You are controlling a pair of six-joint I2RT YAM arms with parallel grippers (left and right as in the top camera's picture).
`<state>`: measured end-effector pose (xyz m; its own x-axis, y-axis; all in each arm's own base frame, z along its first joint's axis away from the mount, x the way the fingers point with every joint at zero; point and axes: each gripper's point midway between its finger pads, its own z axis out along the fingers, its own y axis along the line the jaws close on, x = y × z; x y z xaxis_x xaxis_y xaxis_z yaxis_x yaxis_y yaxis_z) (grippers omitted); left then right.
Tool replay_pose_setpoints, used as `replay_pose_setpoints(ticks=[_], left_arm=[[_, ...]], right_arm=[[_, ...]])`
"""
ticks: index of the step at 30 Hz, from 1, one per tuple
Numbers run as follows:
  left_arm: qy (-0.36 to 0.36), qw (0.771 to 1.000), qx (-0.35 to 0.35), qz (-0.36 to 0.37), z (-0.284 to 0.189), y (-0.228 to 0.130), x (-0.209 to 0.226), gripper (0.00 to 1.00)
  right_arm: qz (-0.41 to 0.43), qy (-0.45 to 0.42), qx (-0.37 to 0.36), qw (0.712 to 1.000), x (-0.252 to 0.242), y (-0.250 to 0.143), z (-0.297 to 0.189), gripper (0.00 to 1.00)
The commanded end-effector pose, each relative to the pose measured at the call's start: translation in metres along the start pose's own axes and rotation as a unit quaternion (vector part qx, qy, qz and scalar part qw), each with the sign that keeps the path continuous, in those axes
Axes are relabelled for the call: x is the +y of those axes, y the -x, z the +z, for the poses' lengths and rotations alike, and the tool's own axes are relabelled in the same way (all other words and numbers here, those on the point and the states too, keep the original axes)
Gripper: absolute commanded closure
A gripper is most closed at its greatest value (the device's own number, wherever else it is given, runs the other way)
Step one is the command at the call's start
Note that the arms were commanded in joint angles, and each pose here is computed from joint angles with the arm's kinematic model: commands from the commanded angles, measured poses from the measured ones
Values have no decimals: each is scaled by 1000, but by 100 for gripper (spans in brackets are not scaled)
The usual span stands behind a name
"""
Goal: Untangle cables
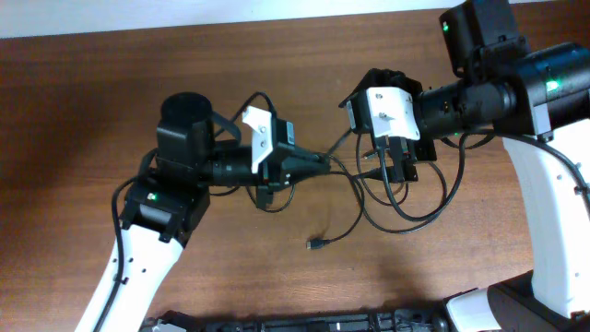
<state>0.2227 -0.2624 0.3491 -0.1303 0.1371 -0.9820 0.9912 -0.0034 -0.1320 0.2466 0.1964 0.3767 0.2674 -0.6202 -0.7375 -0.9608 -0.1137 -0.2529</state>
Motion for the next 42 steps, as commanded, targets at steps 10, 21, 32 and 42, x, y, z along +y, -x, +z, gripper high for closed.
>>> replay_pose_setpoints(ticks=[10,21,32,42], left_arm=[[-10,1000,-19,-1,6,19,-10,68],[145,989,-9,-18,-15,24,12,1],[440,886,110,-99,-87,-41,72,1],[439,883,125,-111,-88,-50,70,1]], right_arm=[[43,0,5,999,3,1,-2,96],[304,-360,135,872,-102,-54,-70,96],[316,-779,51,539,-133,-25,-272,96],[365,-863,73,342,-95,-99,-373,96]])
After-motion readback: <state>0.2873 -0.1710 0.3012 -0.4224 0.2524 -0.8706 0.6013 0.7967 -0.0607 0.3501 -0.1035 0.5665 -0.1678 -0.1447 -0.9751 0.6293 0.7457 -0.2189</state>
